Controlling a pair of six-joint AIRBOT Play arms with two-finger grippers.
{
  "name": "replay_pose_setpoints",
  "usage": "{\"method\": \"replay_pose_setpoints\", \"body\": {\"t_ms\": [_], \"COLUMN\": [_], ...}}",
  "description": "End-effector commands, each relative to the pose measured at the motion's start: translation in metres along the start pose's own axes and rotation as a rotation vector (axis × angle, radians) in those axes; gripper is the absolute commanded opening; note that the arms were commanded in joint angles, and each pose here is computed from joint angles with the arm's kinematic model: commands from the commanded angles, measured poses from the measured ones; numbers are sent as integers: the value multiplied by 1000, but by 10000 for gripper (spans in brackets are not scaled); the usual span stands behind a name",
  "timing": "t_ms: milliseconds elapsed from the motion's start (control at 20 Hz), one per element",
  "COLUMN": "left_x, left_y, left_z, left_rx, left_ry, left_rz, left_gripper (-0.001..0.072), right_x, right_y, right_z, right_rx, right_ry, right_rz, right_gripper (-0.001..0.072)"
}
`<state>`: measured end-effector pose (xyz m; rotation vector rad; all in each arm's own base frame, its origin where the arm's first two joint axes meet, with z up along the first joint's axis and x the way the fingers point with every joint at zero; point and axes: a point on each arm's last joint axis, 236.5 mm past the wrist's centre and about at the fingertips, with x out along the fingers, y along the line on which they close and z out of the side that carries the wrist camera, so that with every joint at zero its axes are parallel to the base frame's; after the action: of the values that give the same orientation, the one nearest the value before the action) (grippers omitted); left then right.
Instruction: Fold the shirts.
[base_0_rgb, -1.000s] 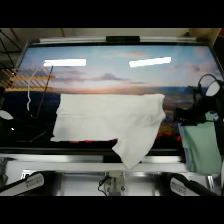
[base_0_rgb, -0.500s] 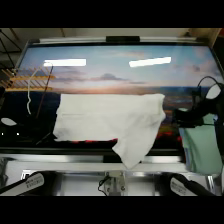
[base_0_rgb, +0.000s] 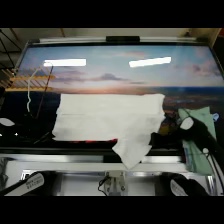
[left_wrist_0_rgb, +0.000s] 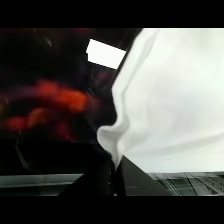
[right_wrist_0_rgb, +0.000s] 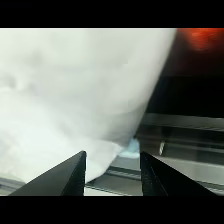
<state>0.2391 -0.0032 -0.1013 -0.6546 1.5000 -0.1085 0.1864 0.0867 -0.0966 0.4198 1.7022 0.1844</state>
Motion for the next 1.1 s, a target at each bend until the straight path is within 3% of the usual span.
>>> {"method": "replay_pose_setpoints", "body": {"t_ms": [0, 150, 350, 600, 800, 1050], "left_x": [-3, -3, -3, -34, -91, -101], "left_y": [-4, -4, -4, -19, -55, -104], "left_z": [-4, -4, -3, 25, 69, 139], "left_rx": [6, 6, 7, 117, 182, 244], "left_ry": [9, 8, 7, -53, -163, -315], "left_rz": [-11, -11, -10, -13, -24, -33], "left_gripper": [31, 31, 31, 31, 30, 31], "right_x": [21, 23, 24, -11, -99, -182], "right_y": [15, 19, 19, 26, 35, 40], "right_z": [0, -3, -4, 3, 89, 203], "right_rx": [-11, -15, -13, -143, -225, -140], "right_ry": [-51, -45, -43, -15, -334, -664], "right_rz": [-10, -20, -31, -82, -225, -197], "right_gripper": [460, 444, 81, 73, 71, 71]}}
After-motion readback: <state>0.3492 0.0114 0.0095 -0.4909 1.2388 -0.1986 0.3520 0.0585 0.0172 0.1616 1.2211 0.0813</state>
